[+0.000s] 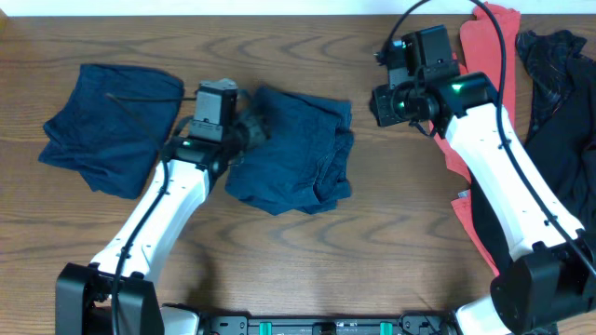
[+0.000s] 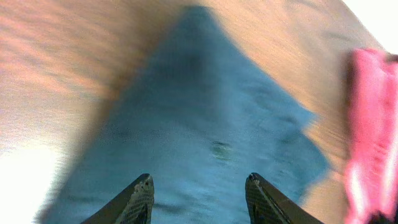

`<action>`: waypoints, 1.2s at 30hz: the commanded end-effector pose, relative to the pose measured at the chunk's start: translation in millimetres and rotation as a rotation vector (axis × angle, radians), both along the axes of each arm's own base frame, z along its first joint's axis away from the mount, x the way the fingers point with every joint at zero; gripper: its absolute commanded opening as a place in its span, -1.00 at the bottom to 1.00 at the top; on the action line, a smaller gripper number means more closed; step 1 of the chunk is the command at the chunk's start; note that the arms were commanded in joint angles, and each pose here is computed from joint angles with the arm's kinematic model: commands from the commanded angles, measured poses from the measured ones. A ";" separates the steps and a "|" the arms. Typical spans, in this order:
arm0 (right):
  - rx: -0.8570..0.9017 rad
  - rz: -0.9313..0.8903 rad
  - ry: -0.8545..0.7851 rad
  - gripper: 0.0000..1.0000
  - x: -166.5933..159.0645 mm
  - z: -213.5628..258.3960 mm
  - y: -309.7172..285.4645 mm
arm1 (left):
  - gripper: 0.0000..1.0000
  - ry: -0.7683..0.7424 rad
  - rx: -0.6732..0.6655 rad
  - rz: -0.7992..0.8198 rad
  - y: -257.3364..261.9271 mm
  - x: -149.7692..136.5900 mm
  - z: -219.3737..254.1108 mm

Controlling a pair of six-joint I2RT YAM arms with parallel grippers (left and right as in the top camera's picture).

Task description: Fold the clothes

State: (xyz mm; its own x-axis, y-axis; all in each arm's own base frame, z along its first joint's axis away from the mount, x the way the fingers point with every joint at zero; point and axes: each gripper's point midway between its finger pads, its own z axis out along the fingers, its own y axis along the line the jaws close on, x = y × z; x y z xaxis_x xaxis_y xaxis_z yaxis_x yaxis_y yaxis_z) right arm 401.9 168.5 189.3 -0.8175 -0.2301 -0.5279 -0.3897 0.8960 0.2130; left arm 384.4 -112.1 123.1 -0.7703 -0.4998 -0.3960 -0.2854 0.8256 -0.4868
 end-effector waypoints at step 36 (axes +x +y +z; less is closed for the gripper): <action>-0.252 -0.051 -0.079 0.15 81.6 -56.2 30.1 | -0.09 0.511 0.031 -0.056 4.5 -93.6 -62.6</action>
